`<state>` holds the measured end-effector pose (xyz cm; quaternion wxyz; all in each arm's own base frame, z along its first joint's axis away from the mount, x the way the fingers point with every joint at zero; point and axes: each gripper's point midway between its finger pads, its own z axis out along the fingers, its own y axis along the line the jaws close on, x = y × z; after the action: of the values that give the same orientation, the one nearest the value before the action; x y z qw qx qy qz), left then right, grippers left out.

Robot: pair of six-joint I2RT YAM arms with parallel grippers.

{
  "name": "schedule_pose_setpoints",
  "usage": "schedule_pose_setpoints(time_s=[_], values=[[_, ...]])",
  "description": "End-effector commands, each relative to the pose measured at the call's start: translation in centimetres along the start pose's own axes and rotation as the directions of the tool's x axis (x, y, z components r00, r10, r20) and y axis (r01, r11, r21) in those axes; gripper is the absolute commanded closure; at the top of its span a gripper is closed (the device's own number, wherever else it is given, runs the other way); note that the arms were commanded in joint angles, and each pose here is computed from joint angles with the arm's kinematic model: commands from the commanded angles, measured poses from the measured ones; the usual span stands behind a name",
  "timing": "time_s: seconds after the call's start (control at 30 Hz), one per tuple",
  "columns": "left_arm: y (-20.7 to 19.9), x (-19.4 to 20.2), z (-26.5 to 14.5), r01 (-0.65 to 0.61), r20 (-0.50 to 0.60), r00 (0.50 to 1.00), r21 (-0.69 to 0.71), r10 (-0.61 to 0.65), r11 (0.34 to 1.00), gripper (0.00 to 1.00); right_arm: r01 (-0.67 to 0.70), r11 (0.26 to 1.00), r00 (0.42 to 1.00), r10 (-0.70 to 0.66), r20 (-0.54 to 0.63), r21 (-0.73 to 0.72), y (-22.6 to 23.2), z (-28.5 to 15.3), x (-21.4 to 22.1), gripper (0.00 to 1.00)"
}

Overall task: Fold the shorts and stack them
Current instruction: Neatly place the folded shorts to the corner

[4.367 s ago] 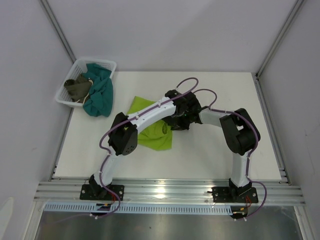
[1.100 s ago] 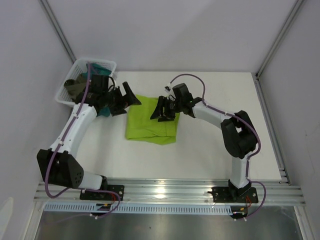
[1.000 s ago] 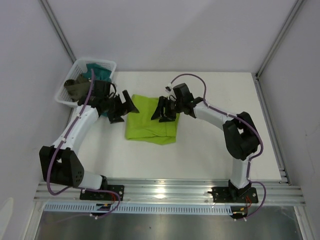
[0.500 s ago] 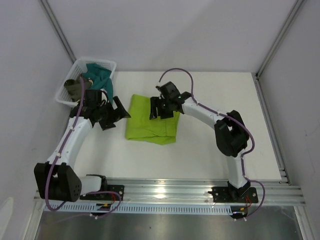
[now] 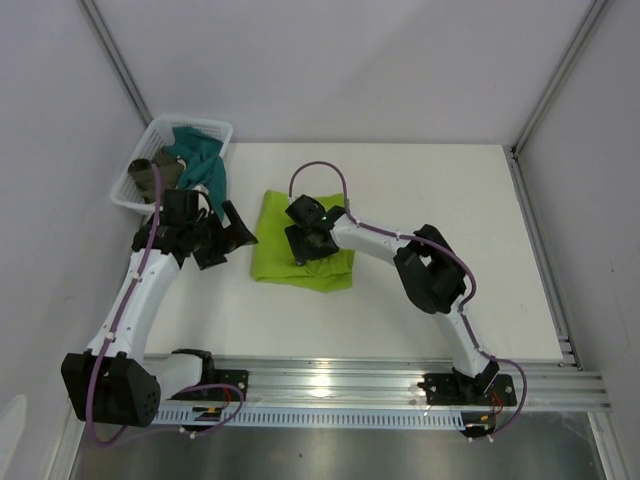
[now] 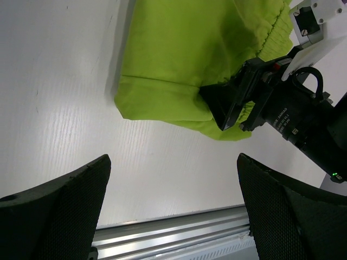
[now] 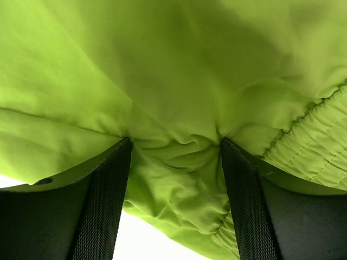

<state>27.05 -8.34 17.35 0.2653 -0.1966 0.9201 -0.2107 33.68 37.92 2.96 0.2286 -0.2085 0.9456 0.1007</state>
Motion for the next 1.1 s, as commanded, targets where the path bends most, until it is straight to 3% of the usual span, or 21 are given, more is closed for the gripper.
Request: schedule_pose_setpoints(time_s=[0.0, 0.27, 0.5, 0.77, 0.87, 1.0, 1.03, 1.07], values=[[0.3, -0.2, -0.8, -0.021, 0.019, 1.0, -0.003, 0.021, 1.0, 0.01, 0.036, 0.989, 0.997, -0.025, -0.078, 0.141, -3.6, 2.4, 2.3, 0.31], [0.3, 0.1, -0.9, -0.045, 0.0, 0.999, -0.003, 0.045, 0.999, 0.01, -0.092, 0.973, 0.985, 0.12, -0.123, 0.212, -11.1, 3.7, 4.3, 0.32], [0.4, 0.7, -0.4, -0.033, -0.022, 0.999, 0.008, 0.034, 0.999, 0.01, -0.183, 0.944, 0.974, 0.212, -0.08, 0.274, -17.8, 2.5, 2.0, 0.32], [0.5, 1.1, -0.7, -0.039, -0.025, 0.999, 0.008, 0.039, 0.999, 0.01, -0.379, 0.858, 0.911, 0.412, -0.025, 0.347, -28.2, 0.0, 3.0, 0.32], [0.5, 1.1, -0.7, -0.037, -0.031, 0.999, 0.01, 0.038, 0.999, 0.01, -0.469, 0.798, 0.865, 0.501, 0.018, 0.379, -31.8, -1.0, 2.8, 0.32], [0.7, 1.4, -0.7, -0.037, -0.043, 0.998, 0.004, 0.037, 0.999, 0.01, -0.659, 0.648, 0.721, 0.689, 0.074, 0.383, -33.7, -1.2, 3.0, 0.35], [0.8, 1.5, -0.6, -0.036, -0.047, 0.998, 0.001, 0.036, 0.999, 0.01, -0.734, 0.564, 0.641, 0.76, 0.111, 0.379, -33.9, -1.1, 3.1, 0.35], [0.8, 1.5, -0.7, -0.037, -0.047, 0.998, 0.001, 0.037, 0.999, 0.01, -0.763, 0.522, 0.597, 0.794, 0.109, 0.381, -33.8, -0.6, 4.0, 0.34]])
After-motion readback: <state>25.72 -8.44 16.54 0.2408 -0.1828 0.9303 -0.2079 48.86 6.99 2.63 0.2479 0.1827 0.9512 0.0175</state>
